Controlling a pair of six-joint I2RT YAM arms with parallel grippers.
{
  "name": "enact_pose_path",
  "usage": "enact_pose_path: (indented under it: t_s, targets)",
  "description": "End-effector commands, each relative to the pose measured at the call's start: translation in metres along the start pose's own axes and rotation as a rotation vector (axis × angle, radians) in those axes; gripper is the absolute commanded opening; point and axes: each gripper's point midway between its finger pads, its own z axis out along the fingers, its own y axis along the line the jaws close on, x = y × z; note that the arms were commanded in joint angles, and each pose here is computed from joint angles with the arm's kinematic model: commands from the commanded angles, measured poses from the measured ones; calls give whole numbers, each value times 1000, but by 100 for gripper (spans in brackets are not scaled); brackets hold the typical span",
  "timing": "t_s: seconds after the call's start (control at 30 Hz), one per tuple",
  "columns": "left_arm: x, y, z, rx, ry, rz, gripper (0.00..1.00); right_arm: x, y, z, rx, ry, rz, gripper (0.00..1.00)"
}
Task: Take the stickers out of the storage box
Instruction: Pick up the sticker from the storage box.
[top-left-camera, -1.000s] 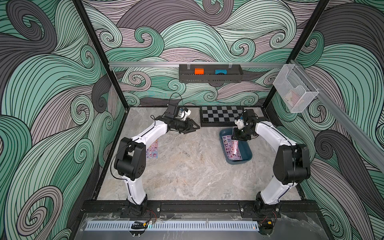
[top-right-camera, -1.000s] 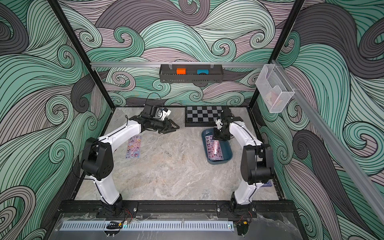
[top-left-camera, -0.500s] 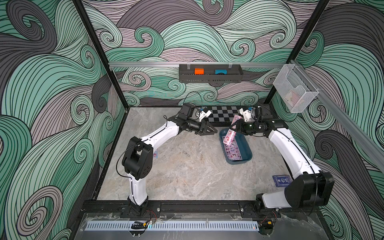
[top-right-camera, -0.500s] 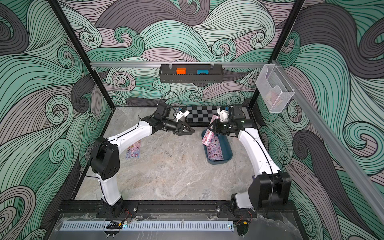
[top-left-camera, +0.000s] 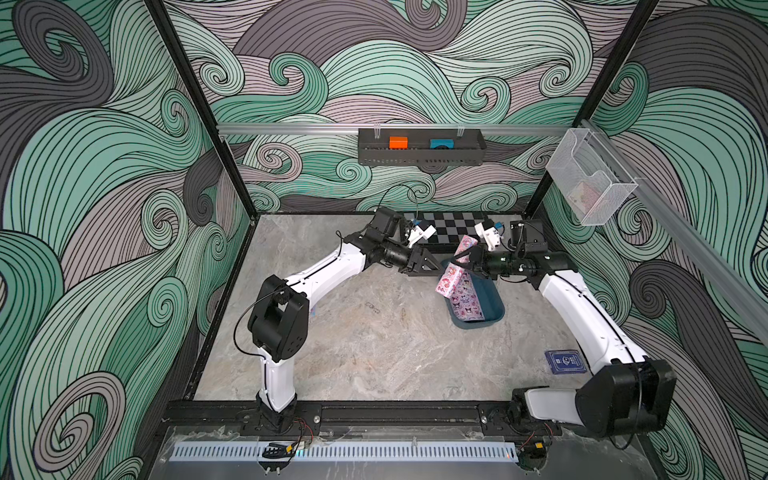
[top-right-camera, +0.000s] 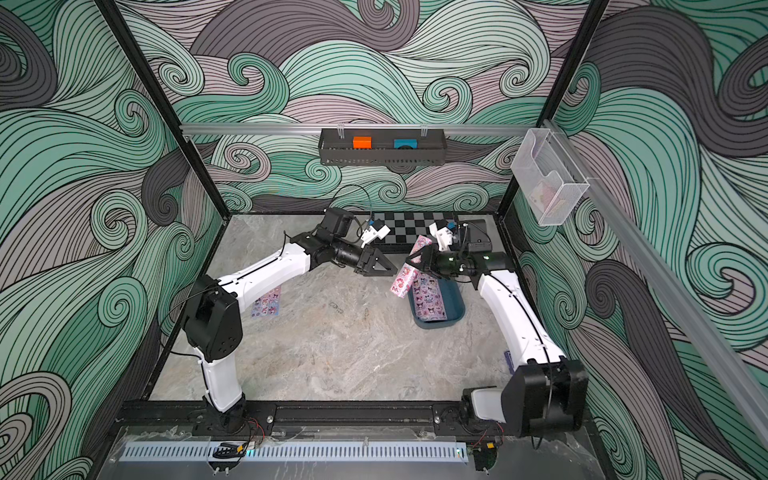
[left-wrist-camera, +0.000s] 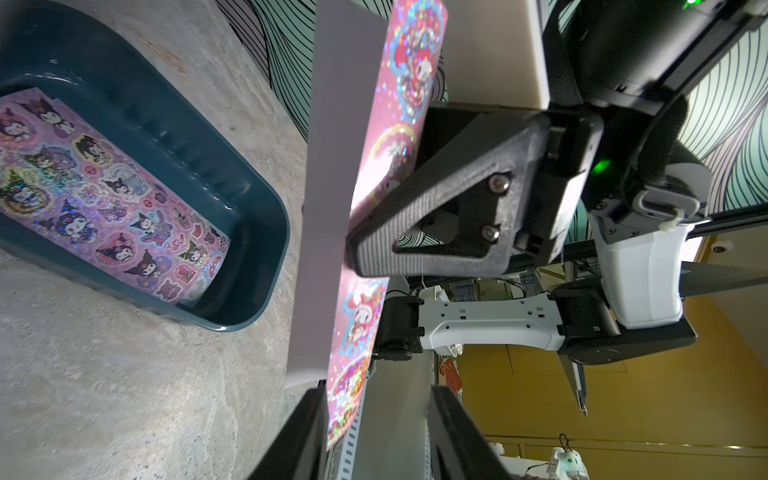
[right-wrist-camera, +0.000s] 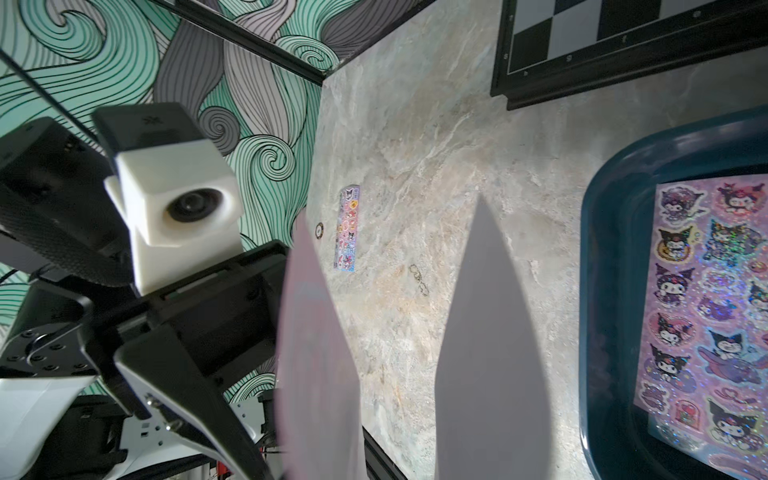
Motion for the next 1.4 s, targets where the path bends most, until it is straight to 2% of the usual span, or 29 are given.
enact_pose_path:
  t_s: [0.0,0.43,0.5,0.57,0.67,0.8,0.87,1.03,1.13,1.37]
  targets:
    - [4,-3,8,-1,30,20,44,2,16,-5,-79,-2,-16,35]
    - [6,-13,15,45,50,34,43,0,12,1,-81,6,-1,35]
    - [5,-14,17,57,49,33,39,-1,11,3,-86,3,5,35]
    - [3,-15,17,74,43,32,30,-1,11,5,-97,3,12,35]
    - [2,-13,20,84,42,19,24,-1,12,9,-98,1,9,35]
    - [0,-12,19,83,37,16,9,-2,11,10,-92,-5,9,36]
    - [-1,-13,17,79,31,18,0,-3,8,10,-78,-14,6,40]
    - [-8,-6,7,48,-12,3,0,-9,7,4,-67,-71,0,62]
    - [-12,-1,-3,39,-50,-14,0,-14,7,0,-91,-118,22,70]
    - [-23,0,-25,45,-127,-39,0,-30,20,7,-294,-190,102,79]
